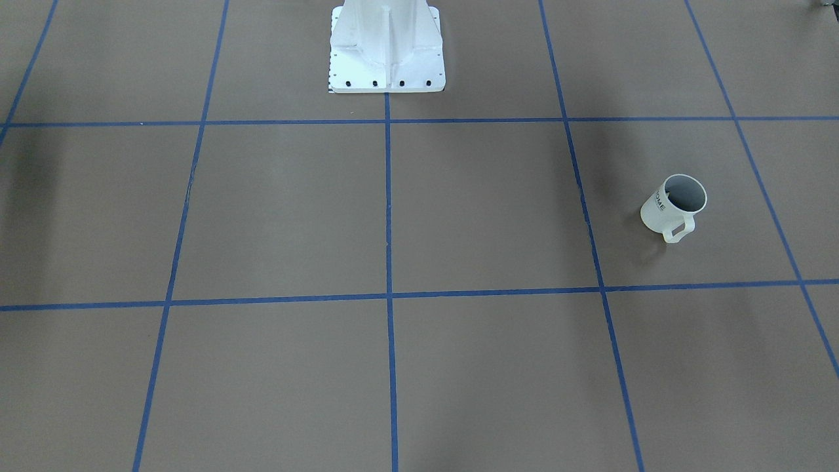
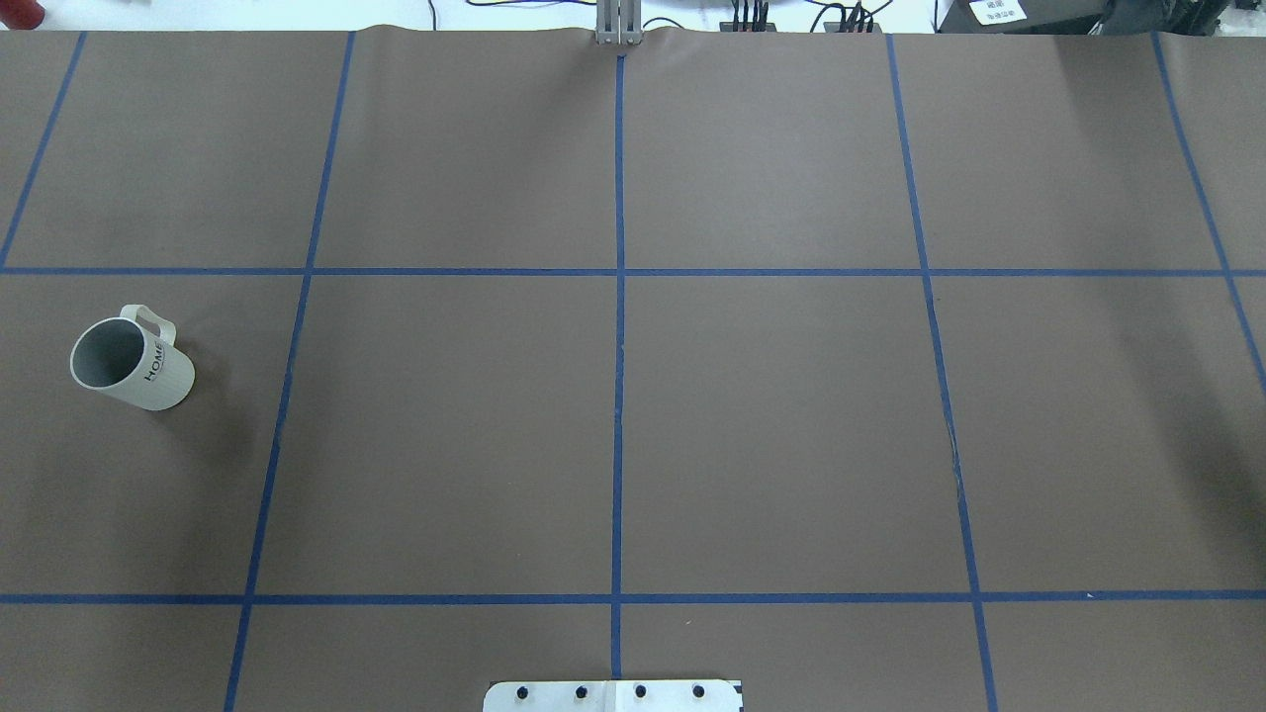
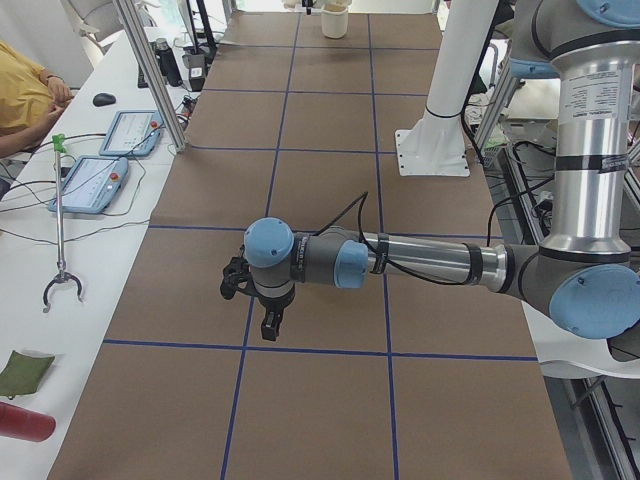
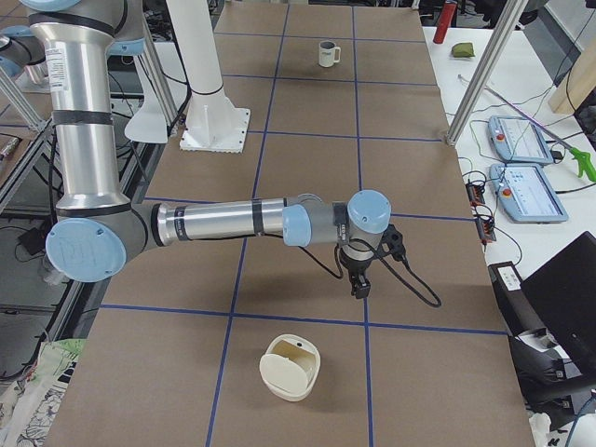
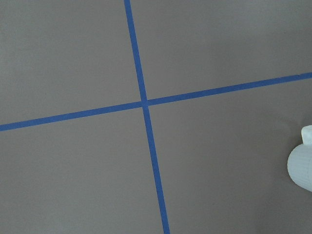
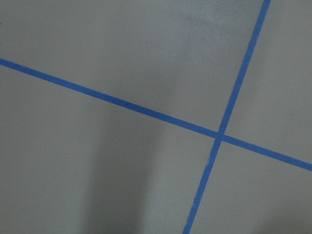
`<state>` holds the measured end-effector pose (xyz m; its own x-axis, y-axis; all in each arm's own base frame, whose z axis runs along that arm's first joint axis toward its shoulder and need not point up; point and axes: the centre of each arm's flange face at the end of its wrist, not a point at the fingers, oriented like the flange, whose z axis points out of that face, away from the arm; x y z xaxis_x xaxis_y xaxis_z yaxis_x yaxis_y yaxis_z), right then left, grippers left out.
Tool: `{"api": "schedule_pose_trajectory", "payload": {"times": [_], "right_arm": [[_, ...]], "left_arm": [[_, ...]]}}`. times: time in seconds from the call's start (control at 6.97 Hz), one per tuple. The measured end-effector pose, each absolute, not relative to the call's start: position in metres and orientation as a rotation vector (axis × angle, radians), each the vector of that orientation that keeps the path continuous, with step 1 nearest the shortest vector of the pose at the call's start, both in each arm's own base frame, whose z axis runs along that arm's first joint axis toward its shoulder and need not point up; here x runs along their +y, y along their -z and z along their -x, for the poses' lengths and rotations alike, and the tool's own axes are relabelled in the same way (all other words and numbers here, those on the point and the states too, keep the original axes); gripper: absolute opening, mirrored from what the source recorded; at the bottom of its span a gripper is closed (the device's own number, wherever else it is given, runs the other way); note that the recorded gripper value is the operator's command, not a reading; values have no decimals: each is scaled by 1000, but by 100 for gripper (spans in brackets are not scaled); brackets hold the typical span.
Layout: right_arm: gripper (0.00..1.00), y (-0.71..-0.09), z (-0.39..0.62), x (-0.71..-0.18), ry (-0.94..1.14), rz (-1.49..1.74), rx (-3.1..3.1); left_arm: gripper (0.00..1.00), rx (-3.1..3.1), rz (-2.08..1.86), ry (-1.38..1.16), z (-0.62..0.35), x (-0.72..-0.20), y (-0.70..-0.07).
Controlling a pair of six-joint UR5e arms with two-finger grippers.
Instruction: Left arm hands cup to right arm to dump lemon
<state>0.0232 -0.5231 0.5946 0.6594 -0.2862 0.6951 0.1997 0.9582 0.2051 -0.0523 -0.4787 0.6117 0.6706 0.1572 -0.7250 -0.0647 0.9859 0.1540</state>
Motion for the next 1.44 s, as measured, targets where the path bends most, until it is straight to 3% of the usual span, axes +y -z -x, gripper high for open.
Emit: {"api": "schedule_pose_trajectory", "payload": {"times": [1.0,1.44], "right_arm": [[100,-595,-27,-514,240,-76,-809],[100,-605,-28,-505,258,-120,-810]], "left_arm": [[100,830,-99,-85,52,-477,-616],[100,845,-32,-39,-27,-507,-566]]}}
